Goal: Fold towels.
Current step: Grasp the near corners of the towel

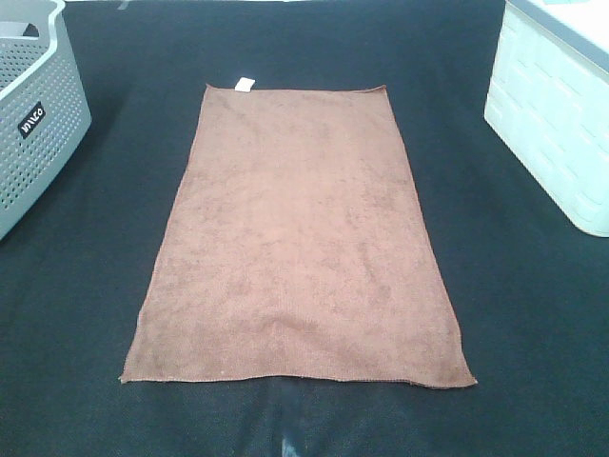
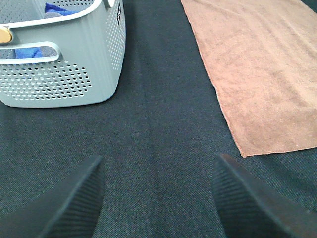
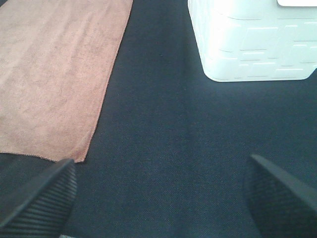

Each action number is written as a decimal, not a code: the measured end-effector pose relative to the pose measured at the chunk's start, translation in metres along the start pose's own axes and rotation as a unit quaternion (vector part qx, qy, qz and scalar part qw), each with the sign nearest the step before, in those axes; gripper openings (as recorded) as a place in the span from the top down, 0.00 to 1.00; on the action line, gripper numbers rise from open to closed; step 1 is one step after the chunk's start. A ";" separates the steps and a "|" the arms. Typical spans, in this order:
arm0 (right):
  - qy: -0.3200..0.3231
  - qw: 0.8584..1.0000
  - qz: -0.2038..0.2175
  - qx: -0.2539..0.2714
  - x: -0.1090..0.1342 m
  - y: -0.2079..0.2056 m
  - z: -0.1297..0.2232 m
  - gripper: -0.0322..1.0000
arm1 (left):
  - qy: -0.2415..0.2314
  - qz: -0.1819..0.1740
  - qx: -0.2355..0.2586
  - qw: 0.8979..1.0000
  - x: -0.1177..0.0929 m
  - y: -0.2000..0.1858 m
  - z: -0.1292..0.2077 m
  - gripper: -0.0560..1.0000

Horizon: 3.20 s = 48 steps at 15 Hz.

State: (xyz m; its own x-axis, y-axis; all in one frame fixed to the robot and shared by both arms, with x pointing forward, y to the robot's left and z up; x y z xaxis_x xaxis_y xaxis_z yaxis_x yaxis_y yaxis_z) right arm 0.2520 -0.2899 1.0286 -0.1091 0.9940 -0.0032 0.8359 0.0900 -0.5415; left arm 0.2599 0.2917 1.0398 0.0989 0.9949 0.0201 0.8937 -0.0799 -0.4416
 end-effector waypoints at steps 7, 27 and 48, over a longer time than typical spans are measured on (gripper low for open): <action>0.000 1.000 0.000 0.000 0.000 0.000 0.000 0.14 | -0.002 0.003 0.000 1.000 -0.001 0.000 0.000 0.37; 0.133 0.936 -0.053 0.321 0.003 0.168 -0.059 0.23 | -0.275 0.124 0.214 0.929 -0.022 0.188 -0.033 0.39; 0.185 0.873 -0.189 0.410 0.057 0.300 0.013 0.30 | -0.242 0.188 0.414 0.857 -0.067 0.326 0.062 0.32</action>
State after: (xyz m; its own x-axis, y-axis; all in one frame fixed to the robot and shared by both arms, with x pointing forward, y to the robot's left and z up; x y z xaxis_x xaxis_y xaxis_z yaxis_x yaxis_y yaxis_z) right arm 0.4899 -0.2072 0.8548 0.0133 0.8685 0.4955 0.0958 0.4922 -0.8652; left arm 0.5176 0.2024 0.8385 -0.0607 0.8335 -0.5491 0.2025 -0.5284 -0.8245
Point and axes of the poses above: a point on each arm's last joint axis where the gripper is mounted, y pointing out along that axis toward the gripper, x along the wrist's bending axis when the last joint is at zero, z = x × y, the point moved 3 cm from there along y, pointing out along that axis toward the gripper, and after that the axes turned 1 degree about y, right-handed, at the moved point
